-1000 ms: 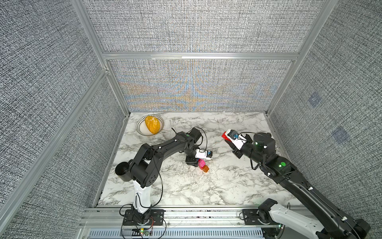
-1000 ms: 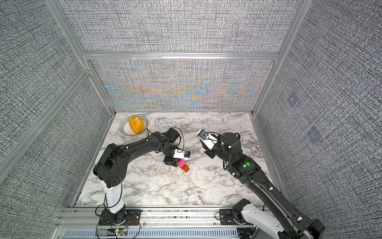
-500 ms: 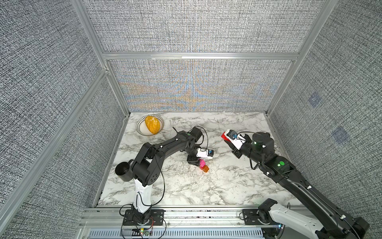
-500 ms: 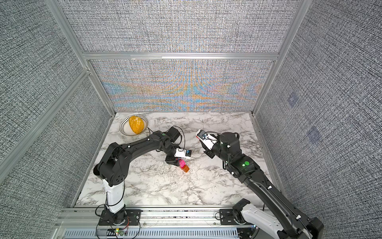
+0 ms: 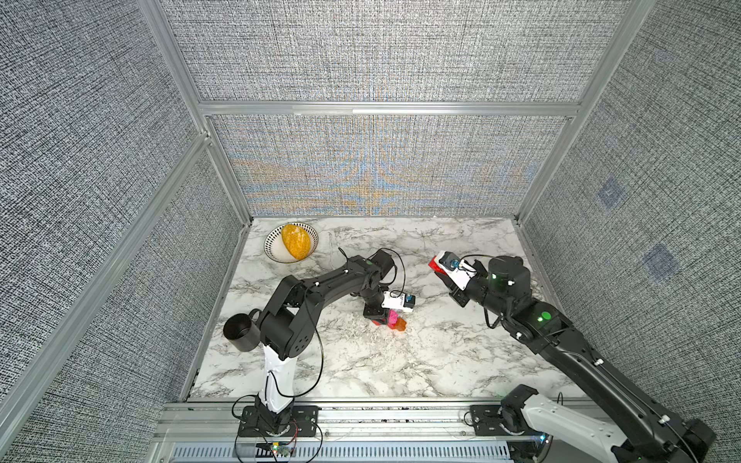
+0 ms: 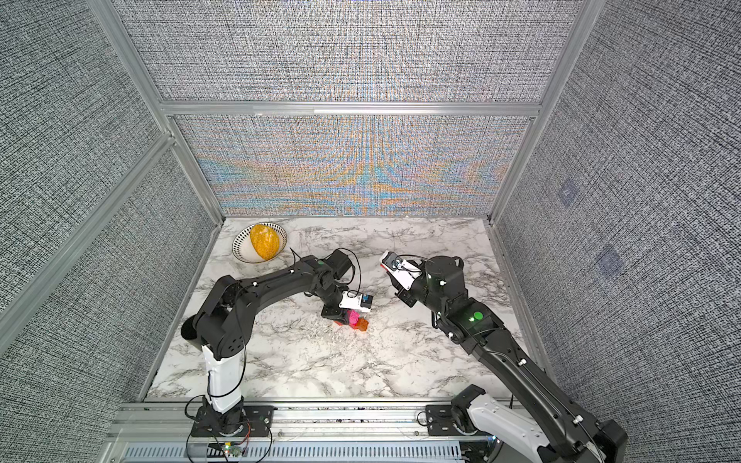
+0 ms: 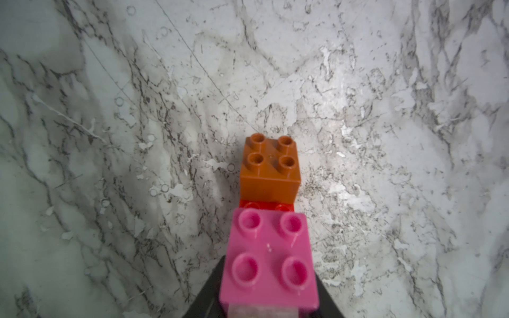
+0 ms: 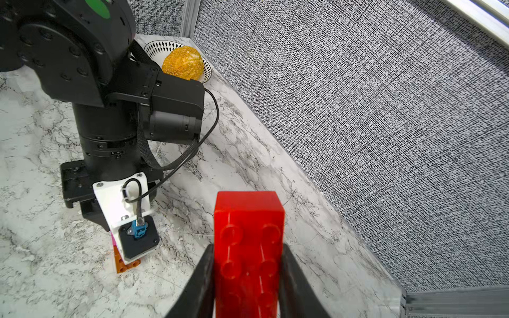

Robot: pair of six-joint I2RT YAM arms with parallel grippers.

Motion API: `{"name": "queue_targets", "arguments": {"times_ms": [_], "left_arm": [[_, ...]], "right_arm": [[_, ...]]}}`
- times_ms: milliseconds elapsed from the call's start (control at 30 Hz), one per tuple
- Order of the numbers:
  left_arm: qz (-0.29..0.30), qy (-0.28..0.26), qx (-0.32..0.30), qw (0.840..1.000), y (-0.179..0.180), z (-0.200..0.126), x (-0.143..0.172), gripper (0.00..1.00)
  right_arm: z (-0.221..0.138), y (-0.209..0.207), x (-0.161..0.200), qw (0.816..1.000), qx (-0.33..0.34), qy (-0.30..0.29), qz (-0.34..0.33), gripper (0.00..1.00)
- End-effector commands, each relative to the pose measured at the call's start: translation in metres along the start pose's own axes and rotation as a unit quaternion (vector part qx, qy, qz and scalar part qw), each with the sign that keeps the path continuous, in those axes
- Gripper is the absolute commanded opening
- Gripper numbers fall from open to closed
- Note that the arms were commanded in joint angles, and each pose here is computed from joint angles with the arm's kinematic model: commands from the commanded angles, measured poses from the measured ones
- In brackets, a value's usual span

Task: Assemble the letter p with lego
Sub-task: Adjust the lego brick at the center of the board.

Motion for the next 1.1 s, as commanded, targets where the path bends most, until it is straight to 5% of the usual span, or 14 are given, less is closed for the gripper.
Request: {"name": "queue_targets", "arguments": {"times_ms": [0, 167, 367, 633, 1067], "left_arm": [[-0.005, 0.0, 0.013, 1.0, -0.005, 0.0, 0.0, 0.22], [-0.01, -0.002, 0.012, 1.0, -0.005, -0.001, -0.002, 0.0], [-0.027, -0.049, 0.004, 0.998, -0.004, -0.009, -0.019, 0.0], [-0.069, -0.227, -0.034, 0.971, -0.004, -0.018, -0.059, 0.0], [-0.08, -0.298, -0.037, 0.951, -0.007, 0.019, -0.055, 0.0]], "right_arm": [[0.0, 0.0, -0.002, 1.0, -0.002, -0.004, 0.001, 0.0], [0.0, 0.0, -0.002, 1.0, -0.002, -0.003, 0.001, 0.0], [-0.001, -0.003, 0.001, 1.0, 0.009, 0.004, 0.005, 0.0], [-0.001, -0.015, 0.007, 0.999, 0.031, 0.016, 0.023, 0.0], [-0.003, -0.024, 0.016, 0.998, 0.009, 0.055, 0.005, 0.0]]}}
Point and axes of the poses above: each gripper's point midway between its finger pads, its own z axis out along the fingers, its own y axis along the line the jaws close on, x = y × z, the point moved 1 cm from there along -z, back along the fingers, and after that the axes turned 11 degrees about -z, right-handed, at the moved point
